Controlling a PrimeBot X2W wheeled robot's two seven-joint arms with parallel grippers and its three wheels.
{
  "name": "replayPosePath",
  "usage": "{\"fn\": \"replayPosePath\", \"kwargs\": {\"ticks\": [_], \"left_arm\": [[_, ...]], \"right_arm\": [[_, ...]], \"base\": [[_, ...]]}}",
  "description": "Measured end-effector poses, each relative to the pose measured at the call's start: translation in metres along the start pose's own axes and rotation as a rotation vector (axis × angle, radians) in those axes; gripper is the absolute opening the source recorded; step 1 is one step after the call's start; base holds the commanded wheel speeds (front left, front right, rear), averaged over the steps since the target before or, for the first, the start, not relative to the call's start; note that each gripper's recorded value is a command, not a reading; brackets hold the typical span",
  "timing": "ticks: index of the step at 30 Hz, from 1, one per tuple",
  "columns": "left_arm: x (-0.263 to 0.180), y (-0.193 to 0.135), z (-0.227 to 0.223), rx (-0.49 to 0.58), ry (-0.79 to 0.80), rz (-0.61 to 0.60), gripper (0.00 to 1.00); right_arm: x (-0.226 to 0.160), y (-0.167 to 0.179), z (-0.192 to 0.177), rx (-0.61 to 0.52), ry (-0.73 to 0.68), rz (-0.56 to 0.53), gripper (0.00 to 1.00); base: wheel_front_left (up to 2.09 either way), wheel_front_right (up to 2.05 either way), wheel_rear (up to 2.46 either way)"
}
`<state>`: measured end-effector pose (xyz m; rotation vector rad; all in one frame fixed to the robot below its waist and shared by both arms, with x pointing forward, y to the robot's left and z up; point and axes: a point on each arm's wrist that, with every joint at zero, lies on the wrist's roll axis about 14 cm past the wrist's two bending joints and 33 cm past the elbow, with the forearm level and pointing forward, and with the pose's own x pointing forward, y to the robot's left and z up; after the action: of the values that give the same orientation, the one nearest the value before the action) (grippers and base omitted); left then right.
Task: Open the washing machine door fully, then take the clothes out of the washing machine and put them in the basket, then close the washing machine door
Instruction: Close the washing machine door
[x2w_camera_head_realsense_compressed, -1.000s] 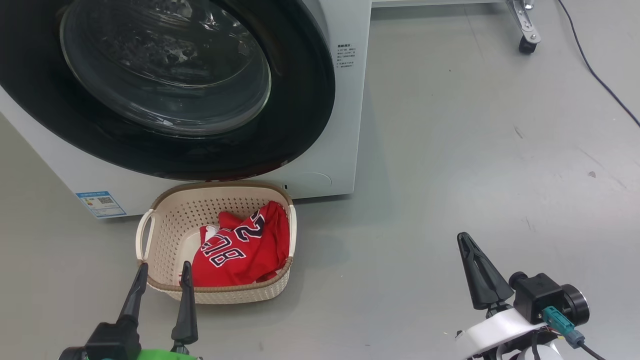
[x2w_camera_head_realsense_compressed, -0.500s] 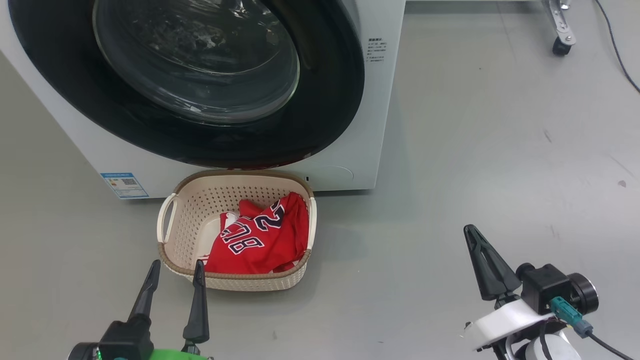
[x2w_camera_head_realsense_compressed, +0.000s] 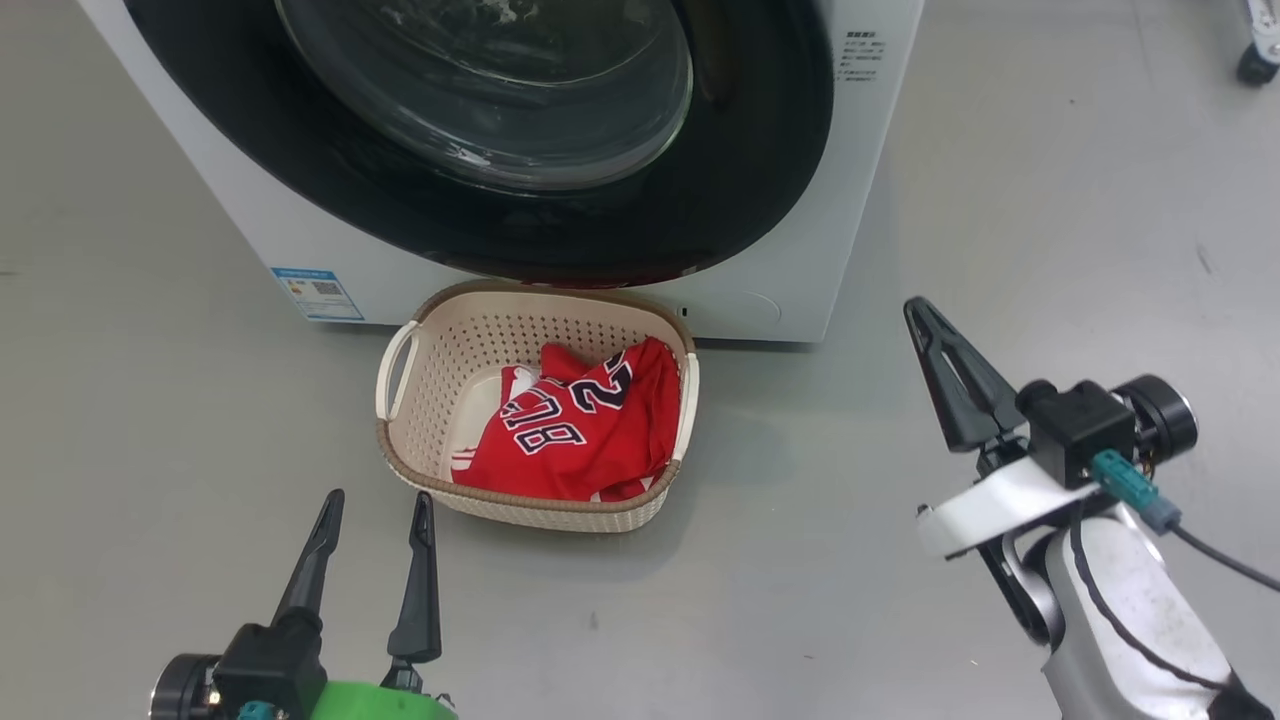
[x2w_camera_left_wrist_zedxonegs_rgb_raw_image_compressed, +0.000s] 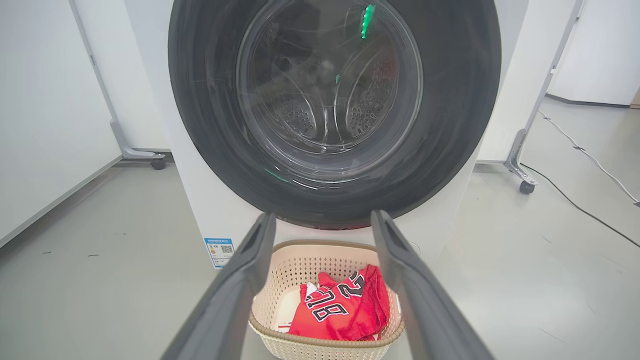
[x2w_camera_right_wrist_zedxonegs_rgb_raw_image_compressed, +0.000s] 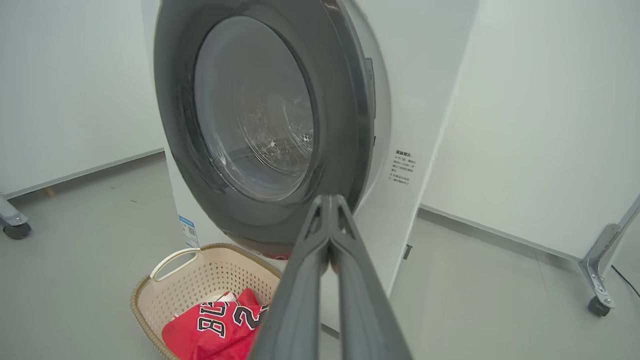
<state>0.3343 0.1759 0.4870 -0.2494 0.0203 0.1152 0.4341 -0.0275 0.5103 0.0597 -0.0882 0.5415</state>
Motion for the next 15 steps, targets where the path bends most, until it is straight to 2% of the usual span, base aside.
{"fn": "replayPosePath", "kwargs": {"ticks": [6,15], "left_arm": [[0.005,0.006,0.002,0.002,-0.007,0.028,1.0],[0.017,0.003,-0.002,0.001,0.004,0.028,1.0]], "right_arm": [[0.042,0.008,0.016,-0.019,-0.049,0.072,0.0],[0.08,0.013,0.001,-0.016,-0.005,0.126,0.0]], "base": [[0.0,0.0,0.0],[0.0,0.0,0.0]]}}
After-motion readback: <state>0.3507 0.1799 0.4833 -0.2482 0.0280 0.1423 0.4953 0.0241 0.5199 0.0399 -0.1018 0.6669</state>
